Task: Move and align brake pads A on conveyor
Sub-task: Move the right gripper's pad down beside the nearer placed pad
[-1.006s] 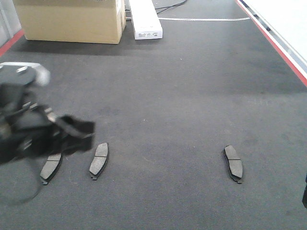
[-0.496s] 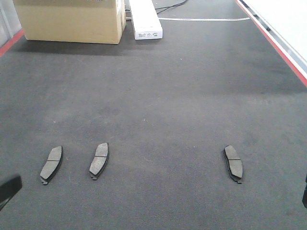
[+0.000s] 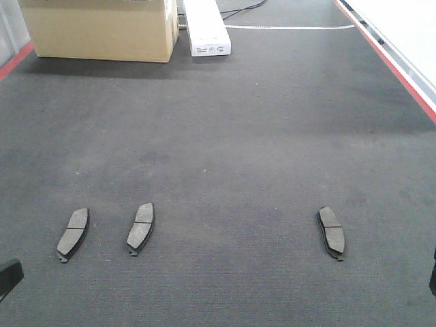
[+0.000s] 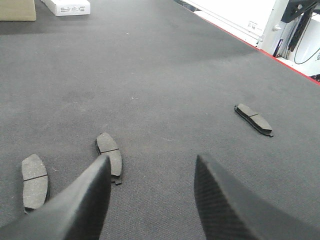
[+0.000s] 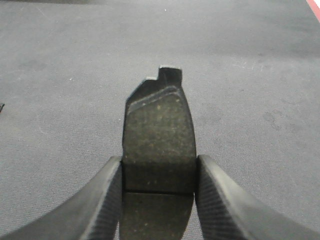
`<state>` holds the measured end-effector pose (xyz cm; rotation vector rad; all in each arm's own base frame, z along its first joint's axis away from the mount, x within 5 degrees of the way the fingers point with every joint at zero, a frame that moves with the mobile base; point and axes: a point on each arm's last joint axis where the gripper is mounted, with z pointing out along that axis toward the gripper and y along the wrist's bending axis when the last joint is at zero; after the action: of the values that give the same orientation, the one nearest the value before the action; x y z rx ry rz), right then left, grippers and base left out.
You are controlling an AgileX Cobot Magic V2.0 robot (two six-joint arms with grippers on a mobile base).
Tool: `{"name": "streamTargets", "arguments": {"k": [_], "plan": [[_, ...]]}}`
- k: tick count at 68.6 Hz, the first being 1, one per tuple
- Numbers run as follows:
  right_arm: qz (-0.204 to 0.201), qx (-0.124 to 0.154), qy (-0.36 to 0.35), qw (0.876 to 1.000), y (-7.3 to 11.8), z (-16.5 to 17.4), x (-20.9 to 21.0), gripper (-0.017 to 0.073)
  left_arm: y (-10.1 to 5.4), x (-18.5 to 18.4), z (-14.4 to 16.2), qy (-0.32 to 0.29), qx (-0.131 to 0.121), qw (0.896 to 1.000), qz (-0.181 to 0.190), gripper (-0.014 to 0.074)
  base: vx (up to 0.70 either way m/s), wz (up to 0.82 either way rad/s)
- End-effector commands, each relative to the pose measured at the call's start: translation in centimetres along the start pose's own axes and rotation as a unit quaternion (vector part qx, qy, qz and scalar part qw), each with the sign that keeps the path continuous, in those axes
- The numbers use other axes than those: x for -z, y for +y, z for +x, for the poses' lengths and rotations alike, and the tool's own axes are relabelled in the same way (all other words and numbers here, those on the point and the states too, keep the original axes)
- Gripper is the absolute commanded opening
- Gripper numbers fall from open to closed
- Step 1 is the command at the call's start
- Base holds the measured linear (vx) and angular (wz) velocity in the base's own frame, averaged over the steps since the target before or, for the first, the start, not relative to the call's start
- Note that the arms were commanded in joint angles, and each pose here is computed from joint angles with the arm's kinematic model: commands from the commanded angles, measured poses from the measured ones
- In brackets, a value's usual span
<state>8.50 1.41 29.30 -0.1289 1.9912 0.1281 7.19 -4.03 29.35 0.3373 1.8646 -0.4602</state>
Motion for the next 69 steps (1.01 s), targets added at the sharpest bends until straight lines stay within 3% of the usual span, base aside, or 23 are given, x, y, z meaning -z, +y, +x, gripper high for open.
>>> {"name": "streamTargets", "arguments": {"k": [1, 21, 31, 50, 63, 69], "plan": [[0.002, 0.006, -0.062, 0.998, 0.0, -1.8, 0.5, -0.0004, -0.3, 0.2, -1.3, -0.042, 0.004, 0.999, 0.014, 0.0377, 0.0, 0.0], [-0.001, 0.001, -0.074, 0.997, 0.1, -2.3, 0.3, -0.0004, -0.3, 0.2, -1.3, -0.042, 0.004, 0.999, 0.014, 0.0377, 0.0, 0.0], [-0.012, -0.022, -0.024, 0.999, 0.4, -3.9, -1.5, 0.0004, -0.3, 0.2, -1.3, -0.042, 0.004, 0.999, 0.014, 0.0377, 0.0, 0.0], [-0.028, -0.062, 0.097, 0.993, 1.1, -7.8, -9.6, 0.0014, -0.3, 0.2, -1.3, -0.042, 0.004, 0.999, 0.014, 0.0377, 0.0, 0.0], [-0.085, -0.012, 0.182, 0.98, 5.2, -7.9, -16.2, 0.0035, -0.3, 0.2, -1.3, -0.042, 0.004, 0.999, 0.014, 0.0377, 0.0, 0.0], [-0.092, -0.031, 0.218, 0.971, 7.1, -7.5, -19.0, 0.0056, -0.3, 0.2, -1.3, -0.042, 0.004, 0.999, 0.014, 0.0377, 0.0, 0.0]]}}
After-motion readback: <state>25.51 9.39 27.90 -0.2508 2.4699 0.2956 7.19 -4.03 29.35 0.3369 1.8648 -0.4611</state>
